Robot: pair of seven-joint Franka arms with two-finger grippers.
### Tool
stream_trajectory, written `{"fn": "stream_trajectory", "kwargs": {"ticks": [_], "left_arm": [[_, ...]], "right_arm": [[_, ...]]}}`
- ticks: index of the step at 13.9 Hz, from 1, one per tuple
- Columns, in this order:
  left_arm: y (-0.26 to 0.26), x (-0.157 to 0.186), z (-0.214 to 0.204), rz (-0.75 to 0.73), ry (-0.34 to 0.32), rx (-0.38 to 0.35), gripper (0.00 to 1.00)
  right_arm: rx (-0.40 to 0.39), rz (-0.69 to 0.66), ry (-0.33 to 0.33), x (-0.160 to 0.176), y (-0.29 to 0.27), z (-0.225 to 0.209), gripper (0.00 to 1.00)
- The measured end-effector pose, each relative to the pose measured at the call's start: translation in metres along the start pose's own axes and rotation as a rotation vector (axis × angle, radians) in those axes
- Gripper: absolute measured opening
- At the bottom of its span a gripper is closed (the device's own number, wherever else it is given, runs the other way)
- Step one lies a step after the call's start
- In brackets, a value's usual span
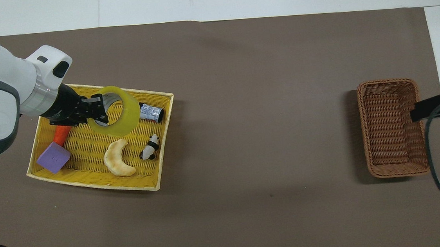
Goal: Move tape to another basket
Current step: 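Carry the tape toward the middle while the right gripper reaches it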
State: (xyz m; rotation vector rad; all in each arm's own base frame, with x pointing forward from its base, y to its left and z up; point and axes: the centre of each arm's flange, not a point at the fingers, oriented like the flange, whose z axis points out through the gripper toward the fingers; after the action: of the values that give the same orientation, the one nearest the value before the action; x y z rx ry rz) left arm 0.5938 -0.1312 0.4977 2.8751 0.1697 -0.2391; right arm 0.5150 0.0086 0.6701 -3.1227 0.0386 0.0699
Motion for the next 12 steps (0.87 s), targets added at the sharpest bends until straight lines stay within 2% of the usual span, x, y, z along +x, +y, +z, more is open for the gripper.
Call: {"fn": "stream_trajectory", "kwargs": {"ticks": [2, 4, 7, 9, 12], "left_arm": [[0.019, -0.007, 0.005, 0.044, -0.026, -0.059, 0.22], [0.054, -0.020, 0.013, 0.083, -0.059, -0.126, 0.22], [0.094, -0.040, 0.023, 0.112, -0.101, -0.235, 0.22], [0.118, -0.053, 0.039, 0.128, -0.099, -0.271, 0.22], [0.162, -0.083, 0.070, 0.171, -0.099, -0.285, 0.22]], "right_arm": [[0.061, 0.030, -0.002, 0.003, -0.017, 0.009, 1.00], [0.088, 0.052, 0.022, 0.010, -0.042, 0.023, 1.00], [0.179, 0.119, 0.000, 0.018, -0.102, 0.051, 1.00], [0.257, 0.183, -0.030, 0.026, -0.133, 0.069, 1.00], [0.428, 0.327, -0.083, 0.041, -0.174, 0.090, 1.00]]}}
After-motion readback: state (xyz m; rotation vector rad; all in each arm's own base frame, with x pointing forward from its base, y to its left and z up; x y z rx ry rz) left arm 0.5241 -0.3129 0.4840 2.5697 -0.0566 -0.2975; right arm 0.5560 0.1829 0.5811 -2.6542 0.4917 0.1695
